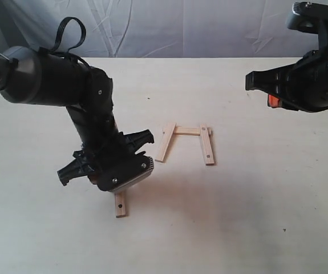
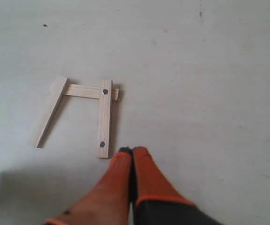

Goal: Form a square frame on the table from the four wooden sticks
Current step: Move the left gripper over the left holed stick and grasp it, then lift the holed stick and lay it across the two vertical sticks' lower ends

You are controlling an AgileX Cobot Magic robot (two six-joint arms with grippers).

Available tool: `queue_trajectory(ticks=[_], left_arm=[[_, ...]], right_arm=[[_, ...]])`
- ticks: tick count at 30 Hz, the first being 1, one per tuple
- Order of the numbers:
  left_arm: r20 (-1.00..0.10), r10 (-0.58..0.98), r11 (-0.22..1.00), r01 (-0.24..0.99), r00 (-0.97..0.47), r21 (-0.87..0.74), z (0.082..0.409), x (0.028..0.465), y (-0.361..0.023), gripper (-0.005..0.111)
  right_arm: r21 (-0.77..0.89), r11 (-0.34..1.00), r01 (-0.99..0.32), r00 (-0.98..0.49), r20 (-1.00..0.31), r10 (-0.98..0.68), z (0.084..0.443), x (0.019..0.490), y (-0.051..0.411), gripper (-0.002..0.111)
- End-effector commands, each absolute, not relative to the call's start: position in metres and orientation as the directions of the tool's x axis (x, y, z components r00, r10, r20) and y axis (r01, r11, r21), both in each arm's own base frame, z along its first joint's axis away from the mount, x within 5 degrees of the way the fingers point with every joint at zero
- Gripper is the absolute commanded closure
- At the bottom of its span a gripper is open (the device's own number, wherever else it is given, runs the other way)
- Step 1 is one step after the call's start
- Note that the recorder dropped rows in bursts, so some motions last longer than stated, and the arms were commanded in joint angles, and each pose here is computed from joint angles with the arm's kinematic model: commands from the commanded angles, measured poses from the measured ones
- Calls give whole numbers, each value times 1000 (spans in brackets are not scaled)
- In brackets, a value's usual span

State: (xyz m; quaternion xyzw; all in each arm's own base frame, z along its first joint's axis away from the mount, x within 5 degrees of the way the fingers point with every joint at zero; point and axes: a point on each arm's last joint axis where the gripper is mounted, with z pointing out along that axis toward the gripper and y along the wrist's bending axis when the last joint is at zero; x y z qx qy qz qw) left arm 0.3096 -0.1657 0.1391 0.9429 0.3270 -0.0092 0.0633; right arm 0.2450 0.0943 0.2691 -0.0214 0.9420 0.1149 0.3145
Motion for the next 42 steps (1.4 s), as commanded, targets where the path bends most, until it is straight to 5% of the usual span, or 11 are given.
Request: queue_trajectory(ticks=[1, 42], left_arm=[[-29, 573, -814, 572, 819, 101, 139, 308, -164, 64], [7, 552, -826, 546, 834, 137, 129, 299, -168, 64]], right_arm=[[204, 973, -110, -796, -605, 37, 269, 246, 93, 108], [232, 967, -103, -790, -610, 63, 271, 247, 95, 108]])
